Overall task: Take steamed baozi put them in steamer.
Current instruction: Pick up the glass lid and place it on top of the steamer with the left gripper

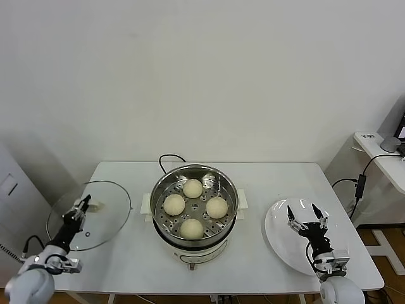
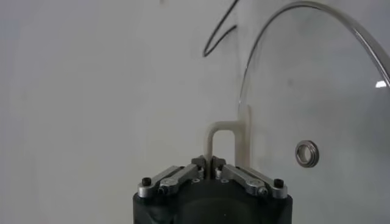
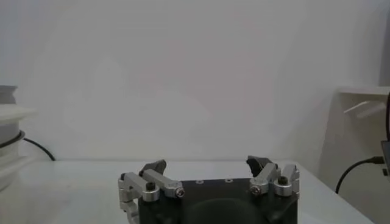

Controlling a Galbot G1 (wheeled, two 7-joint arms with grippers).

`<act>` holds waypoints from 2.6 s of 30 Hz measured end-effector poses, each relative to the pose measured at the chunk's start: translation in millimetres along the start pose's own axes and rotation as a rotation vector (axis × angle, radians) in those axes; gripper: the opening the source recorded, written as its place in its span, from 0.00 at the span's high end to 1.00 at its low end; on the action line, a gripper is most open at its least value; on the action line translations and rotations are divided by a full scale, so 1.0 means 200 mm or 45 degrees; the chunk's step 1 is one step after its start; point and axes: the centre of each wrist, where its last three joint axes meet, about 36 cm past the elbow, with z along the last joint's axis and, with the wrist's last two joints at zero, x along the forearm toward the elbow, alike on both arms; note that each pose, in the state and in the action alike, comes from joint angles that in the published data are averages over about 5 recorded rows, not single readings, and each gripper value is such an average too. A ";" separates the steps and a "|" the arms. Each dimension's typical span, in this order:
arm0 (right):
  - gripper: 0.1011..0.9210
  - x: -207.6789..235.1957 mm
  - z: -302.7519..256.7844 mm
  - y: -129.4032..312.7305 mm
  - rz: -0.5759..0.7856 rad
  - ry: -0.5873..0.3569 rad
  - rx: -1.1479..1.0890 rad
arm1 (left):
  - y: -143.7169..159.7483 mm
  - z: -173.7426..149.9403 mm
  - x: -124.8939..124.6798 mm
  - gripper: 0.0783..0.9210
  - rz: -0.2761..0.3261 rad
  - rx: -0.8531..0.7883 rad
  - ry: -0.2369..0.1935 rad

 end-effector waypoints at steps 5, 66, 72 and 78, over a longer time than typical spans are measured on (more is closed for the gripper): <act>0.12 0.00 -0.01 0.00 0.000 -0.005 -0.001 | 0.14 0.02 -0.04 0.96 -0.019 0.033 0.009; 0.12 -0.07 -0.02 0.00 -0.006 0.009 0.006 | 0.75 -1.52 -0.17 0.96 -0.028 0.130 0.006; 0.12 -0.07 -0.01 0.00 -0.003 0.011 0.004 | 0.74 -1.58 -0.17 0.96 -0.028 0.135 -0.030; 0.12 -0.07 -0.01 0.00 -0.002 0.011 0.001 | 0.73 -1.64 -0.18 0.96 -0.027 0.137 -0.058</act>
